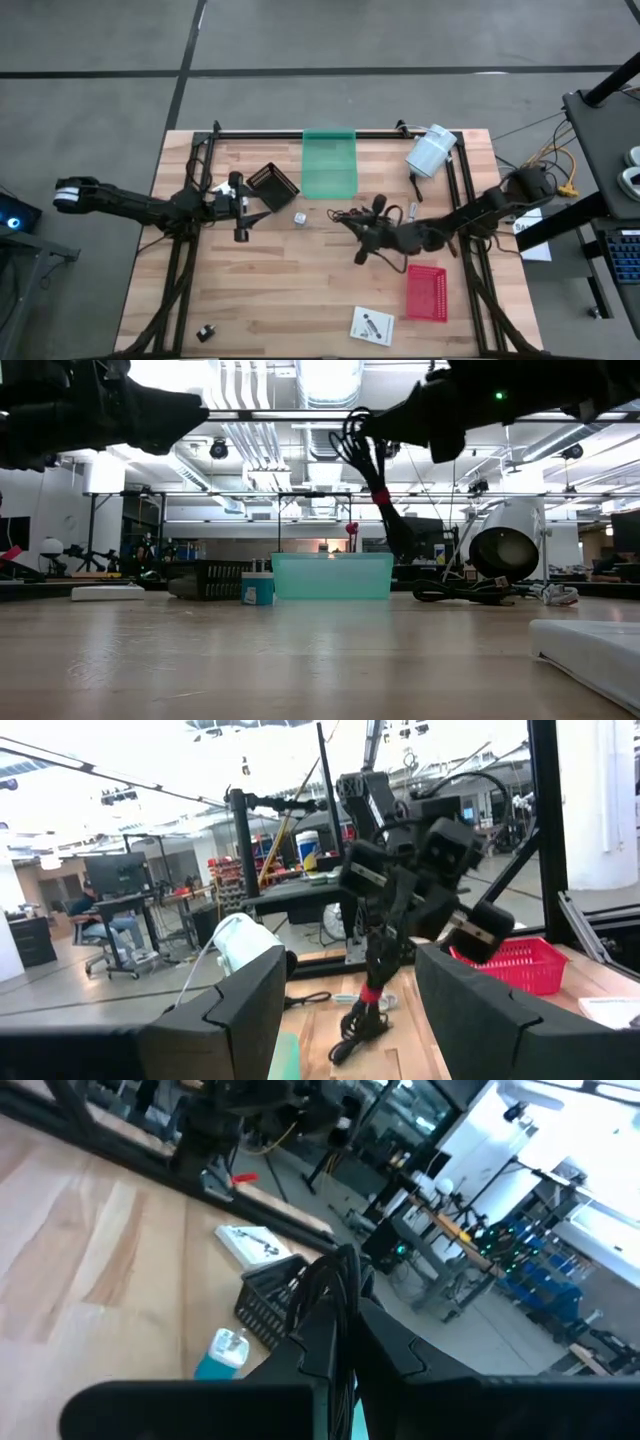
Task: Pick and place items into bin
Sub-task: Put the bottom black charger cable into the green bin
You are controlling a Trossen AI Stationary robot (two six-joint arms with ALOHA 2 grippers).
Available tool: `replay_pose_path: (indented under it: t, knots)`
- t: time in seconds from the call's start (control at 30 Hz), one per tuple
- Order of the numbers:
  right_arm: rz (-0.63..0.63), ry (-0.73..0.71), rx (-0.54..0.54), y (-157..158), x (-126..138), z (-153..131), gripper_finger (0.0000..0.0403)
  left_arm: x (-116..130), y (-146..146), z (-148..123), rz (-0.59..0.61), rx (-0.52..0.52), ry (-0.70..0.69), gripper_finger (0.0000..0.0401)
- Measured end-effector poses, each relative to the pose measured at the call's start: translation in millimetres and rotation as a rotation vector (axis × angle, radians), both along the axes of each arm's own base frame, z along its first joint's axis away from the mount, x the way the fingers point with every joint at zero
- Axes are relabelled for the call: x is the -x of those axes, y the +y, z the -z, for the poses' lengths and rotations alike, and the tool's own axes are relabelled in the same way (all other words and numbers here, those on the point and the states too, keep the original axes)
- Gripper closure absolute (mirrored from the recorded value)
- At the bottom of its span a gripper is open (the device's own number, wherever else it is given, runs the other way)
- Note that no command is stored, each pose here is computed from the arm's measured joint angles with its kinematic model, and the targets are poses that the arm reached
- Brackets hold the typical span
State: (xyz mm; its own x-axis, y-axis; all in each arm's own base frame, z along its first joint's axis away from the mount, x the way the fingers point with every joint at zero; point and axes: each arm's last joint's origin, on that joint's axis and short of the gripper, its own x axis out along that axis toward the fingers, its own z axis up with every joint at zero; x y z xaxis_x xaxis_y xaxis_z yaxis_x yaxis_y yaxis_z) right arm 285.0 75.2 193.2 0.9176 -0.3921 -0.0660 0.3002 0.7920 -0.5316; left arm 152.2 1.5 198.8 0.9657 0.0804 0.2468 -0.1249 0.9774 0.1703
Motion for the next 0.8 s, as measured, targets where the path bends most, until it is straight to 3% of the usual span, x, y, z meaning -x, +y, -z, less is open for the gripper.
replay_pose_path:
  t: [0.3,0.8]
  knots:
    - [0.002,-0.109,-0.014,-13,26,-2,0.039,-2,0,1,0.0,-0.001,-0.001,0.0193]
    - [0.019,-0.164,-0.038,-29,56,-1,0.039,-5,0,1,0.0,-0.001,-0.02,0.0193]
